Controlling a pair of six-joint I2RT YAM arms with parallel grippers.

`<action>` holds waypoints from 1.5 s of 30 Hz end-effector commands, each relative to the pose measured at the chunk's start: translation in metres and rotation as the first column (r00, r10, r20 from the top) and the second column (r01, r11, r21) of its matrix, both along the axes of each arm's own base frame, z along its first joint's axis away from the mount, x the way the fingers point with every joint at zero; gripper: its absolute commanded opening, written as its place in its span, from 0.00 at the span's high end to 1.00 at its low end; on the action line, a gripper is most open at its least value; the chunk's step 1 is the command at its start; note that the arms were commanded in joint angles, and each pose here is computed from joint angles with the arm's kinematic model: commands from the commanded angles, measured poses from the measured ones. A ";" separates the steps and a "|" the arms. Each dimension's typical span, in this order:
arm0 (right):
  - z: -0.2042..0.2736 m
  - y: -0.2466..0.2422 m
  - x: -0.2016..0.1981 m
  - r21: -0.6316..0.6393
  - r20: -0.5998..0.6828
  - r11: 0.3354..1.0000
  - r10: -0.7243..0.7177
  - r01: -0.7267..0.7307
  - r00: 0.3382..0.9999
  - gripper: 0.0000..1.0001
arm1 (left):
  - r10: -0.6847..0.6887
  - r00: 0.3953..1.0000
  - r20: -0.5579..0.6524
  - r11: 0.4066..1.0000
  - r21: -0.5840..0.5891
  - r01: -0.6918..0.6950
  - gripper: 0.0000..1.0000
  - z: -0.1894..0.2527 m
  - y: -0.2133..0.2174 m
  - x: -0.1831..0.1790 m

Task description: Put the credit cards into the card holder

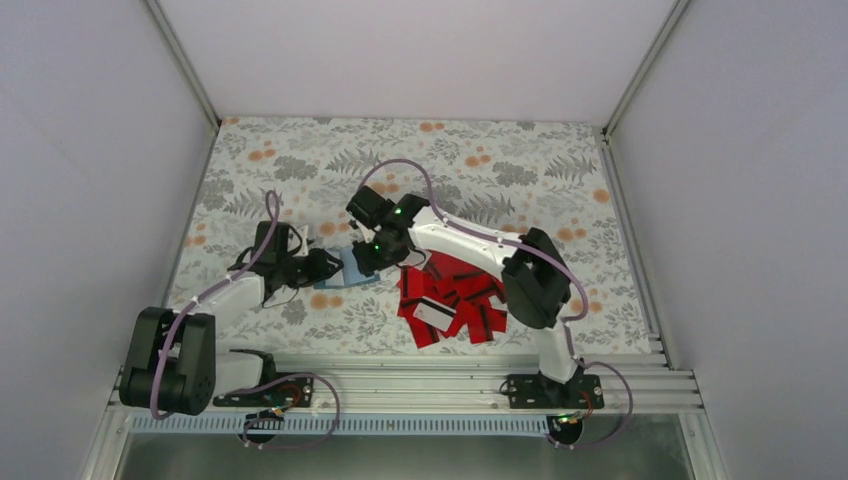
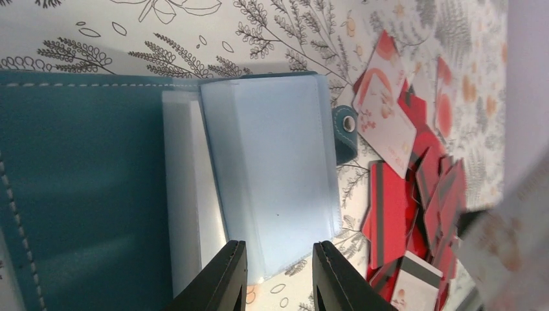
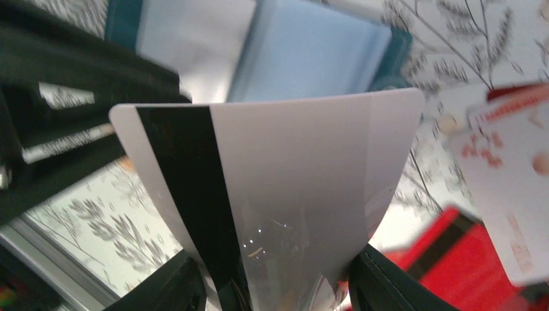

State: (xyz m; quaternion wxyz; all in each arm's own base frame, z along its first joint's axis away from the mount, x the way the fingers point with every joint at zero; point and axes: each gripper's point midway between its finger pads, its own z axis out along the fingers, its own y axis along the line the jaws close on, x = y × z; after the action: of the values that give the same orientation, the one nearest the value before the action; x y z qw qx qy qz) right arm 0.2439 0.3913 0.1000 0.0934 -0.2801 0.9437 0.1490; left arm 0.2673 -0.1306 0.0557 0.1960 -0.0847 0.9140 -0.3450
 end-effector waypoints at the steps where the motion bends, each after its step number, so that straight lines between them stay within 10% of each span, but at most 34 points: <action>1: 0.008 0.025 0.026 0.100 -0.038 0.995 -0.005 0.009 0.999 0.48 | 0.000 0.996 0.093 0.988 -0.153 0.015 0.73 0.024 -0.005 0.005; 11: -0.013 0.044 0.040 0.214 -0.193 0.975 -0.012 0.054 0.981 0.48 | 0.044 0.993 0.110 0.949 -0.315 -0.007 0.73 0.025 0.008 -0.003; 45: -0.043 0.078 0.007 0.330 -0.358 0.943 0.176 -0.052 0.917 0.48 | 0.018 0.985 0.171 0.939 -0.341 0.042 0.71 0.030 0.008 0.008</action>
State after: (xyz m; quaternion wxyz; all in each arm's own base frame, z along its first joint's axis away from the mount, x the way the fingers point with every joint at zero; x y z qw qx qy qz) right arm 0.2548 0.4578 0.0499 -0.0564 -0.2645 0.9021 0.3362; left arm 0.2708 -0.1202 0.0753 0.2398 -0.1040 0.8304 -0.4921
